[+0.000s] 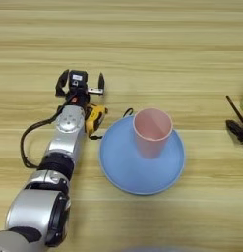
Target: Move the objects on the table
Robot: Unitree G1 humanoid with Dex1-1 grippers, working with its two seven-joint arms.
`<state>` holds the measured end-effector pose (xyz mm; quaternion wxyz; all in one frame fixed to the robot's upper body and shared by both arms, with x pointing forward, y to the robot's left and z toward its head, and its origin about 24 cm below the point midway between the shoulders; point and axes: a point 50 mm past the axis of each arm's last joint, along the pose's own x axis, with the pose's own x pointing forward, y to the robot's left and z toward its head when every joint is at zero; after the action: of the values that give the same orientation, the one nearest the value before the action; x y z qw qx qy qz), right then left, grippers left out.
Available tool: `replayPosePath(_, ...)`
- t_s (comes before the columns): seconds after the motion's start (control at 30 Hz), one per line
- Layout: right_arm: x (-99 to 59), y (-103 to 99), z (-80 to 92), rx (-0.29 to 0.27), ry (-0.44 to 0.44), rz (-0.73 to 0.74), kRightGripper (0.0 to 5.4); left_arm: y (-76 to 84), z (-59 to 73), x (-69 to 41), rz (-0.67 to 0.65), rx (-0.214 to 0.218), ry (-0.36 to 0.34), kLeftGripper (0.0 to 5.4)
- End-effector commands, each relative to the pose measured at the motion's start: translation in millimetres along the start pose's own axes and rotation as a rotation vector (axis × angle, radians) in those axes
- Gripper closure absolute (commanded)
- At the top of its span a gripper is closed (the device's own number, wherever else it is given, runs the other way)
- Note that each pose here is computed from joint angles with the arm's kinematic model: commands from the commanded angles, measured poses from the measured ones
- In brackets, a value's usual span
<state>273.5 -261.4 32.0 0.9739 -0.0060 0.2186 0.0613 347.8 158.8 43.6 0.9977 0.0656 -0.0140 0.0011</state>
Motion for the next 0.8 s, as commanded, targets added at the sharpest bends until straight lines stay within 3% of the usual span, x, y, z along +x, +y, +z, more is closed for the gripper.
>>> replayPosePath(0.03,0.8,3.3,-14.6,0.023,0.07,0.013,2.69,-1.3,5.6,3.0,-0.003,0.006,-0.018,0.0)
replayPosePath(0.8,1.7,6.3,-13.7,0.032,0.071,0.024,5.18,-1.1,6.4,3.4,-0.002,0.006,-0.021,0.0)
